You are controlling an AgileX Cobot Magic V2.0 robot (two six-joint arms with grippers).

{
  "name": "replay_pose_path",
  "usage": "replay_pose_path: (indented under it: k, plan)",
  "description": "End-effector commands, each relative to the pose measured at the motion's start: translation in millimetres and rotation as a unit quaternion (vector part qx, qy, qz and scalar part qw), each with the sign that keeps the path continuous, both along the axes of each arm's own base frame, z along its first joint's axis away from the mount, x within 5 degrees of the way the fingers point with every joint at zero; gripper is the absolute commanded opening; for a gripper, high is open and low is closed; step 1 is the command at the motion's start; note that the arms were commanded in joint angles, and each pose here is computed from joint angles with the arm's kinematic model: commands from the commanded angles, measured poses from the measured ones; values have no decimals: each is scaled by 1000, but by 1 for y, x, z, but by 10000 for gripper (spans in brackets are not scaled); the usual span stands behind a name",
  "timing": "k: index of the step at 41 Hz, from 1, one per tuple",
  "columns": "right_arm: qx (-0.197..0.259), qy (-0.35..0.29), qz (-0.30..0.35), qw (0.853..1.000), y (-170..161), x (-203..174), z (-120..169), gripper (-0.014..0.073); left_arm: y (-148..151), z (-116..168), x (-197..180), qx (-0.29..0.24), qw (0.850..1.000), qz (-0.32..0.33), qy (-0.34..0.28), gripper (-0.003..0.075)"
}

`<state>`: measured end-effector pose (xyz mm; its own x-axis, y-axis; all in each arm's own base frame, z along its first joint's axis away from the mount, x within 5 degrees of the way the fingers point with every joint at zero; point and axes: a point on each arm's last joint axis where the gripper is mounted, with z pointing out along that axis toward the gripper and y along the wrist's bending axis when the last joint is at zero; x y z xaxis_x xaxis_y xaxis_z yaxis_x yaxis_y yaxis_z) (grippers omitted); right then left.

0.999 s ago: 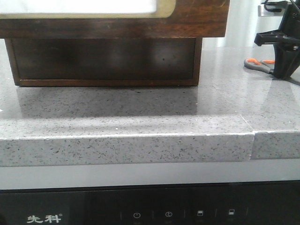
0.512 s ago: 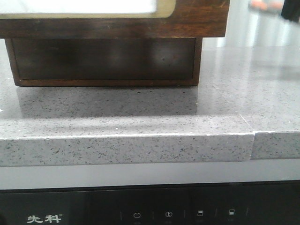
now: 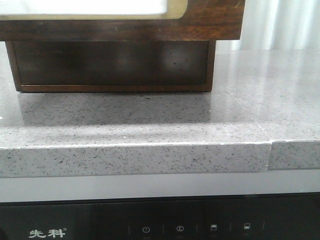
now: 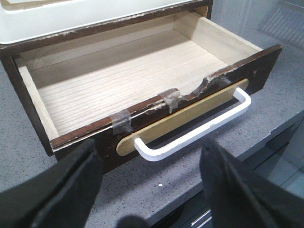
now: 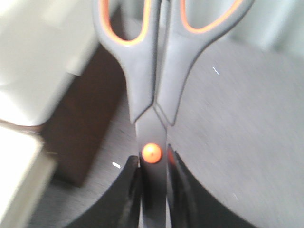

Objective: Put scissors in drawer with both arms
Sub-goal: 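Lift the scissors with the right gripper and carry them over the drawer, then lower the scissors into the drawer and open the right gripper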

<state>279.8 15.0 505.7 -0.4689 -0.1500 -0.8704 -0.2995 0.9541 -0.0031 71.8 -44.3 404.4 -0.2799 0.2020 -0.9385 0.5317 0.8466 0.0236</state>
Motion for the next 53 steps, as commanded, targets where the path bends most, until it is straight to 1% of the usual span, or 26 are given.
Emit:
replay_pose_path:
  k: [1,6,9,13,21,25,28,33,40,45,53]
  plan:
    - [14,-103,50,993,10,-25,35,43,-1,16,0,-34,999,-2,-42,437]
    - [30,-123,122,985,22,-31,39,43,-1,16,0,-34,999,-2,-42,437]
    - [31,-132,161,978,30,-32,40,43,-1,16,0,-34,999,-2,-42,437]
    - [13,-150,207,967,45,-35,41,44,-1,16,0,-34,999,-2,-42,437]
    - [-6,-169,308,936,94,-38,35,44,-1,16,0,-34,999,-2,-42,437]
    - [-14,-166,352,921,122,-36,27,44,-1,16,0,-34,999,-2,-42,437]
    - [-24,-161,375,912,139,-34,20,44,-1,16,0,-34,999,-2,-42,437]
    - [-55,-146,398,904,165,-25,3,44,-1,16,0,-34,999,-2,-42,437]
    - [-120,-115,416,894,194,-8,-28,44,-1,16,0,-34,999,-2,-42,437]
    - [-182,-97,414,887,204,6,-49,44,-1,16,0,-34,999,-2,-42,437]
    - [-242,-74,402,880,207,26,-72,44,-1,16,0,-34,999,-2,-42,437]
